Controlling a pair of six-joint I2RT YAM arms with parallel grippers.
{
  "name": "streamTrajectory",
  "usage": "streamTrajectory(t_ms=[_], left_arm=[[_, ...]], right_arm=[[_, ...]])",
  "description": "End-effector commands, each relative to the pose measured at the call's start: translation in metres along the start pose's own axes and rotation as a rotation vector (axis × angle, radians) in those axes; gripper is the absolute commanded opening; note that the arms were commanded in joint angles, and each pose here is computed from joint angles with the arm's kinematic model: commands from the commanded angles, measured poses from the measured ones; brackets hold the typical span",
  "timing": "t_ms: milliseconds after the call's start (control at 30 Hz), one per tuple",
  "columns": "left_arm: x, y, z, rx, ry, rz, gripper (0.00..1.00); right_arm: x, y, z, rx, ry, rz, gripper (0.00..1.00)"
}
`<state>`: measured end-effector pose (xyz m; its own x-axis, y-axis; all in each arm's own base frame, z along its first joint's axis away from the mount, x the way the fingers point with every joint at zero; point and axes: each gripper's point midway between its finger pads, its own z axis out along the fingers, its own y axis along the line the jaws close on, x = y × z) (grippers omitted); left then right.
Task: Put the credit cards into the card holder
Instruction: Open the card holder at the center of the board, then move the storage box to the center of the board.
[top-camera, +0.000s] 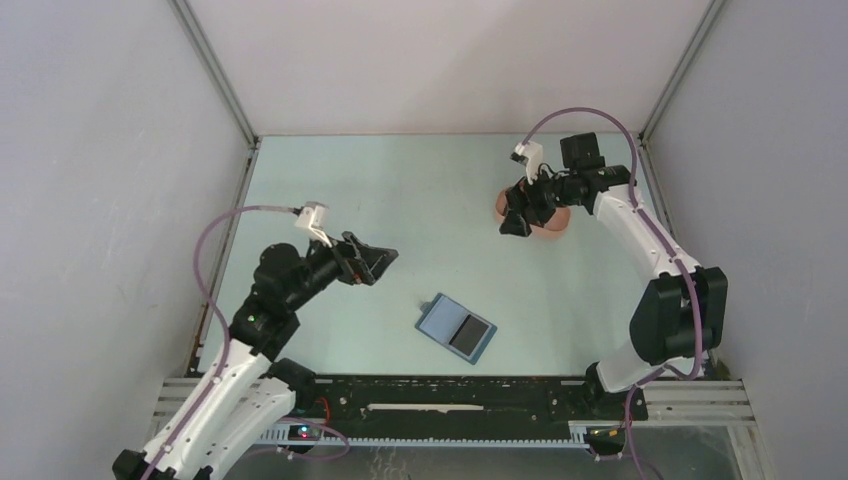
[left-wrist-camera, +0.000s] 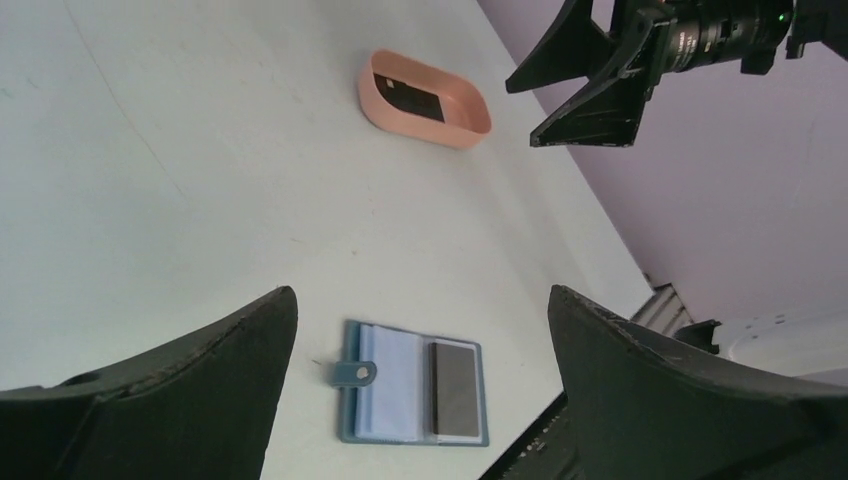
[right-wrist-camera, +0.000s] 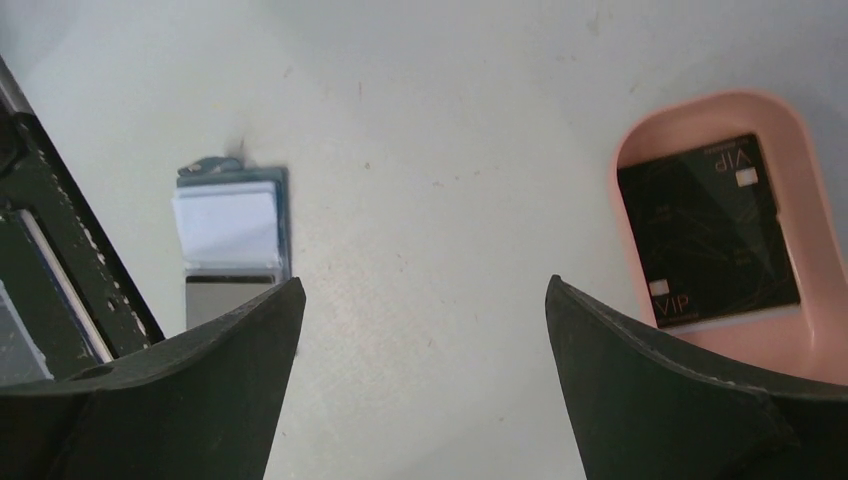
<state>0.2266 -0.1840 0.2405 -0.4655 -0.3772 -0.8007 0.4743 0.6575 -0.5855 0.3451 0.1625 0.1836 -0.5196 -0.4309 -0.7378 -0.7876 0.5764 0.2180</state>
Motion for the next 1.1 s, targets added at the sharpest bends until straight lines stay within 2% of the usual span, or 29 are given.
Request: streamTrajectory(t_ms=[0, 133, 233, 333, 467, 633, 833, 1067], left_arm=[[-0.019, -0.001, -0.027, -0.088, 0.072, 0.164, 1.00], [-0.019, 0.024, -0.034, -0.202, 0.083, 0.267, 1.00], [-0.012, 0.043, -0.035, -0.271, 0.106, 0.278, 1.00], [-0.007, 0.047, -0.035, -0.282, 0.140, 0.280, 1.00], [-0.006, 0.048, -0.034, -0.283, 0.143, 0.278, 1.00], [-0.006, 0.049, -0.034, -0.288, 0.139, 0.275, 1.00], [-0.005, 0.050, -0.034, -0.293, 0.143, 0.273, 1.00], [-0.006, 0.050, -0.035, -0.295, 0.135, 0.274, 1.00]], right_arm=[[-0.037, -0.002, 0.001, -0.022, -0.091, -0.024, 1.00], [-0.034, -0.017, 0.016, -0.024, -0.038, 0.033, 0.94], [-0.031, -0.036, 0.030, 0.012, 0.014, 0.100, 0.83], [-0.024, -0.059, 0.044, 0.073, 0.066, 0.164, 0.69], [-0.008, -0.087, 0.062, 0.140, 0.148, 0.232, 0.56], [0.011, -0.107, 0.065, 0.172, 0.189, 0.265, 0.53], [0.033, -0.106, 0.071, 0.117, 0.244, 0.305, 0.51], [0.047, -0.111, 0.068, 0.125, 0.270, 0.310, 0.53]])
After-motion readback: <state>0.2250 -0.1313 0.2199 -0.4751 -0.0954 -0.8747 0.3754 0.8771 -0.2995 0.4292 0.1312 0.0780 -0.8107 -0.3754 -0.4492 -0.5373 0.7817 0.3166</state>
